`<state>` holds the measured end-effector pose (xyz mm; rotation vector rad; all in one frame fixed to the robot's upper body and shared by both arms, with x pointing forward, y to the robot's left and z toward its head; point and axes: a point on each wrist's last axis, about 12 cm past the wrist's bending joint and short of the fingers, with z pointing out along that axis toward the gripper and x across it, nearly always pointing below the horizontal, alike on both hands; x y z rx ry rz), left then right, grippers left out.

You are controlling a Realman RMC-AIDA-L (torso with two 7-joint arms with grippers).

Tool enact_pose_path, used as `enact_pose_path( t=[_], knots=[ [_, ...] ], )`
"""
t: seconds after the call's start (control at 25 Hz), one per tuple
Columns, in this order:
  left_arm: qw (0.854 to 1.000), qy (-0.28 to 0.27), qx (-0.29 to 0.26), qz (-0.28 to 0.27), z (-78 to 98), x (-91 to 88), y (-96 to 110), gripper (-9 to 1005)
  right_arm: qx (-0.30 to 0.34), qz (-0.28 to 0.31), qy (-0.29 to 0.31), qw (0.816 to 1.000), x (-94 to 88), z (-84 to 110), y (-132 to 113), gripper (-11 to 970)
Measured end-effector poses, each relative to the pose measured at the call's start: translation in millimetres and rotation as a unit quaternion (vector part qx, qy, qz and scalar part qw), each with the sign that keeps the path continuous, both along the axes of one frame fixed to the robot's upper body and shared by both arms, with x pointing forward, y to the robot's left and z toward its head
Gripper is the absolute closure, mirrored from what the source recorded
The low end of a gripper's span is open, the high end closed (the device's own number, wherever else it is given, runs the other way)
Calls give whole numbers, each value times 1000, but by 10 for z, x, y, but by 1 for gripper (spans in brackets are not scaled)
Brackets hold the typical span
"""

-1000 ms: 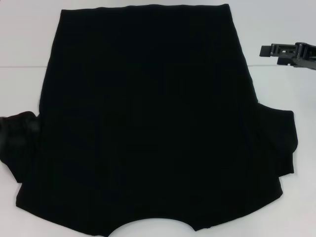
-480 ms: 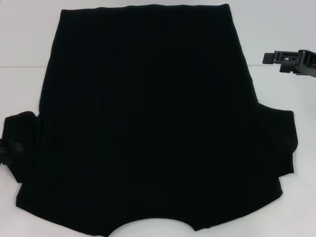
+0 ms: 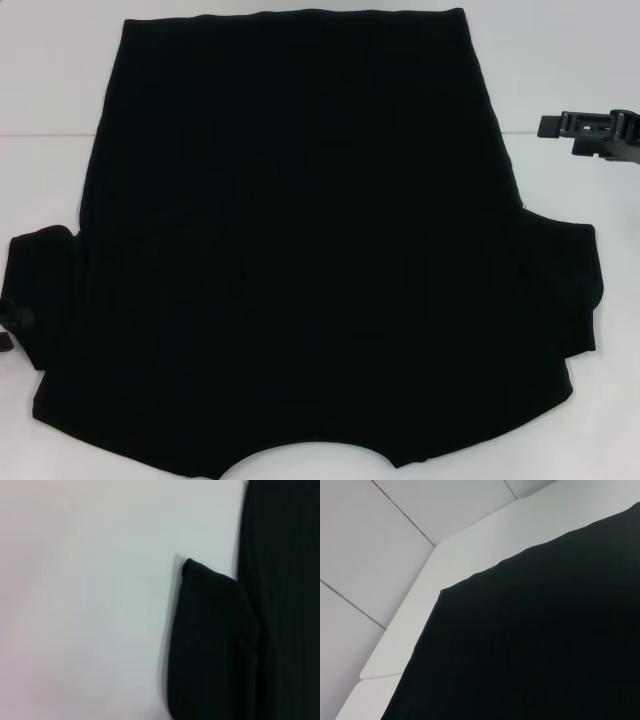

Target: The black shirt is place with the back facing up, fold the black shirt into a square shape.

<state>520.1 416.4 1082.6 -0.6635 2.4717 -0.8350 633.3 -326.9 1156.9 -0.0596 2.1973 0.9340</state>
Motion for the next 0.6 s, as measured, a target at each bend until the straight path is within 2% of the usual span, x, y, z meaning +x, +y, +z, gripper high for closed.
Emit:
enact_pose_path(
  t=[0.32,0.6],
  knots=[
    [1000,5,-6,-2,-96,58,-91,529,0,-2,1,1000,-11,-12,-12,93],
    [1000,-9,4,-6,-88,132,-120,546,1,-2,3,1000,-17,-20,-17,93]
  ],
)
